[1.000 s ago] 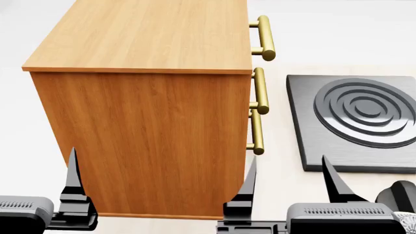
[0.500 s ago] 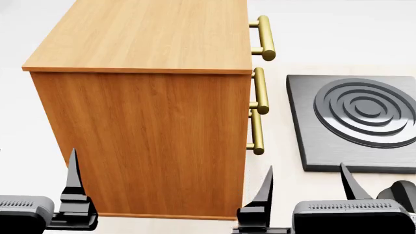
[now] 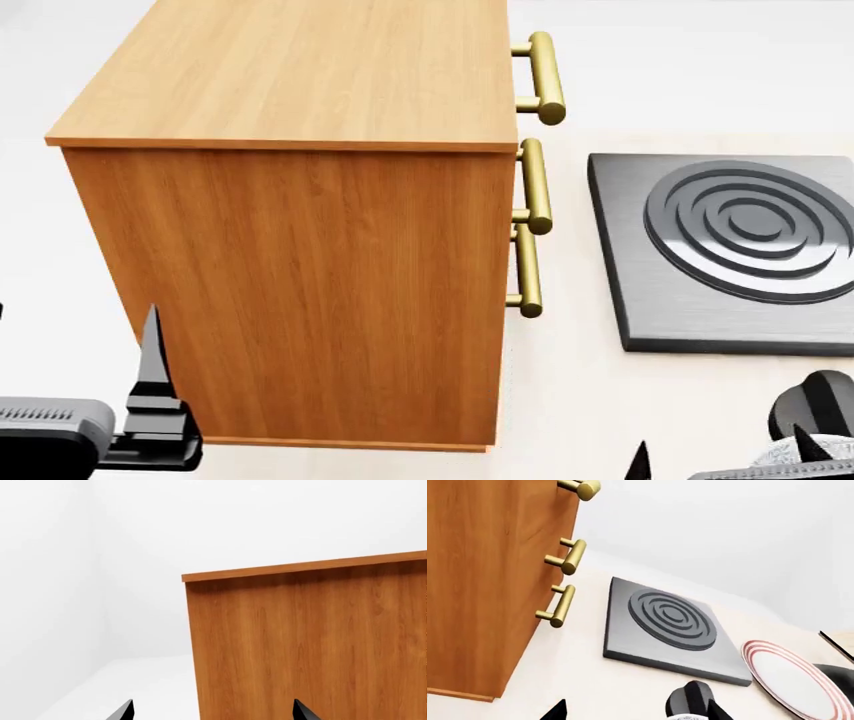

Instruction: Put the bowl on the top of the cabinet.

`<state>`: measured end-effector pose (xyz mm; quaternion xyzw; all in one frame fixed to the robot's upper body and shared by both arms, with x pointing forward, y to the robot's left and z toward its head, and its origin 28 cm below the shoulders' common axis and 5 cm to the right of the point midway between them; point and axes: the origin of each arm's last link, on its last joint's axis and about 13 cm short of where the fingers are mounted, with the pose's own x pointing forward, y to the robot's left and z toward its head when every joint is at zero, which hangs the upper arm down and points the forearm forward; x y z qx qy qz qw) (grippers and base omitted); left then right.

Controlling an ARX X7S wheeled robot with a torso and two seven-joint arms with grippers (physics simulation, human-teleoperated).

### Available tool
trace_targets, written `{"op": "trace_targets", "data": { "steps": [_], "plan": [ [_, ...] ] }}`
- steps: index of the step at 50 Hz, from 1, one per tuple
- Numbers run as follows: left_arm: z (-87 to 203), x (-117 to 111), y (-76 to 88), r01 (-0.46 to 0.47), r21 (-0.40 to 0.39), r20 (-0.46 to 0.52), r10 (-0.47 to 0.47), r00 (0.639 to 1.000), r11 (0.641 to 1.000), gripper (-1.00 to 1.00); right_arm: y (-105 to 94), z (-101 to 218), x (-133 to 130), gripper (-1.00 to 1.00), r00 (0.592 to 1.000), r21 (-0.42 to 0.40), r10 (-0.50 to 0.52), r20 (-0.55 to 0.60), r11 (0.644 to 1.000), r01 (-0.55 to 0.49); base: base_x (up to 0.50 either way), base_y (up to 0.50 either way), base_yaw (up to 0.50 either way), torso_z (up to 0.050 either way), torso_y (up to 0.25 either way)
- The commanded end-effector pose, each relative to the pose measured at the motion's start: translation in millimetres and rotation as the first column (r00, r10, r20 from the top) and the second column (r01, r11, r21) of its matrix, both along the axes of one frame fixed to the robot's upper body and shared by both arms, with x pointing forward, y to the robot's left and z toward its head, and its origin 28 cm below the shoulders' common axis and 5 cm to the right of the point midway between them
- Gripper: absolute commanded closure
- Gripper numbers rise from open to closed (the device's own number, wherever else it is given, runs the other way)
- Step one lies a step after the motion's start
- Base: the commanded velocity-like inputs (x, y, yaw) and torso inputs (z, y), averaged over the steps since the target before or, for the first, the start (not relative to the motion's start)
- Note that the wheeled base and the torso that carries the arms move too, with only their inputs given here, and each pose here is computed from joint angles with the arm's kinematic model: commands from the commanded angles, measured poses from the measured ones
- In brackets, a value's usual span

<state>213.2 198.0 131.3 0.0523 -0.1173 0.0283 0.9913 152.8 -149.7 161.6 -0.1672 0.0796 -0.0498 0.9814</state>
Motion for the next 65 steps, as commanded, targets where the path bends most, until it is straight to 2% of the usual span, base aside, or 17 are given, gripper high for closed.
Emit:
{"op": "trace_targets", "data": {
  "steps": [1,19,65],
  "plan": [
    [1.1,-0.4,-1.0,0.0,0.007,0.002,0.0,1.0,1.0,-1.0,-11.1,4.3,-18.3,-1.0,0.998,-0.101,-0.051,-0.043,0.994,0.046,0.0,0.0,0.0,0.0,0.0],
    [1.4,-0.4,-2.8,0.002,0.01,0.002,-0.002,1.0,1.0,-1.0,-17.9,-14.4,-21.7,-1.0,0.992,-0.116,-0.077,-0.098,0.991,0.065,0.0,0.0,0.0,0.0,0.0],
    [2.1,-1.3,-2.6,-0.001,0.021,0.004,0.001,1.0,1.0,-1.0,-19.8,-45.7,-16.0,-1.0,0.974,-0.137,-0.083,-0.209,0.989,0.054,0.0,0.0,0.0,0.0,0.0]
  ]
}}
